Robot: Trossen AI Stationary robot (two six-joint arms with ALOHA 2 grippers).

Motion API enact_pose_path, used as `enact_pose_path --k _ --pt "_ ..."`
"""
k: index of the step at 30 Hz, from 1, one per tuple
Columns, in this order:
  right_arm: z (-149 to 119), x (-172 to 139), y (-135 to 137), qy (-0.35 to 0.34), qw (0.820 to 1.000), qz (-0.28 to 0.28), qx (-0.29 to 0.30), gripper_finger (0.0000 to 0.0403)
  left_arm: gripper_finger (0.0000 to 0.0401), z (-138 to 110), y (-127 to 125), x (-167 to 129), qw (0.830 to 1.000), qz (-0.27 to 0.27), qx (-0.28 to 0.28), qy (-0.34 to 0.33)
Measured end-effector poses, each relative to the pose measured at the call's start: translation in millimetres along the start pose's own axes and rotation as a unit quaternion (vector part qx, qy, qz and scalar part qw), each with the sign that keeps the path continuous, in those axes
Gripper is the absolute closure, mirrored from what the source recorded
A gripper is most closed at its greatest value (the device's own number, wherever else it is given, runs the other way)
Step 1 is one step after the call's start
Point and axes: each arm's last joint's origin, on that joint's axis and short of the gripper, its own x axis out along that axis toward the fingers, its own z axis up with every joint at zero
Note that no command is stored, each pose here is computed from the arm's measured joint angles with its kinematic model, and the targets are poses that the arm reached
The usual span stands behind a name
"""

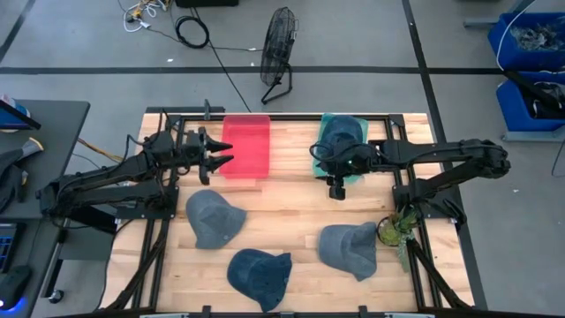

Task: Pick & Place hat
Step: Put the left gray cap into the red bin

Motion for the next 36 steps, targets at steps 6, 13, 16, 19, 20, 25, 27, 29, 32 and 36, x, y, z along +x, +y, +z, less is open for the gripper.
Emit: enact_pose_path --k 6,13,16,19,20,25,27,29,32,36 --pt "-4 1 1 0.022 0.999 0.003 0.027 0.0206 0.0218 -1 -14 2 0.998 -0.049 0.035 0.001" --pt "-9 0 8 0.051 0.998 0.014 0.032 0.0213 0.0218 -6 -28 4 0.995 -0.094 0.037 0.014" --pt "-10 0 13 0.057 0.998 0.021 0.026 0.0218 0.0218 -9 -32 8 0.994 -0.106 0.028 0.027" --pt "-10 -1 18 0.057 0.998 0.029 0.013 0.0220 0.0218 -17 -34 16 0.993 -0.104 -0.005 0.058" --pt "-10 -1 20 0.054 0.998 0.032 0.005 0.0220 0.0218 -21 -35 19 0.992 -0.099 -0.014 0.070" --pt "-7 -2 25 0.040 0.998 0.039 -0.006 0.0220 0.0218 -40 -35 35 0.989 -0.058 -0.059 0.125" --pt "-7 -2 26 0.040 0.998 0.040 -0.007 0.0220 0.0218 -47 -35 38 0.982 -0.047 -0.104 0.152" --pt "-7 -2 26 0.040 0.998 0.039 -0.009 0.0220 0.0222 -55 -36 38 0.972 -0.047 -0.125 0.193" --pt "-7 -2 26 0.040 0.998 0.039 -0.014 0.0220 0.0234 -69 -39 33 0.953 -0.040 -0.144 0.265" --pt "-7 -2 26 0.040 0.998 0.039 -0.024 0.0221 0.0255 -81 -46 24 0.928 -0.046 -0.152 0.337"
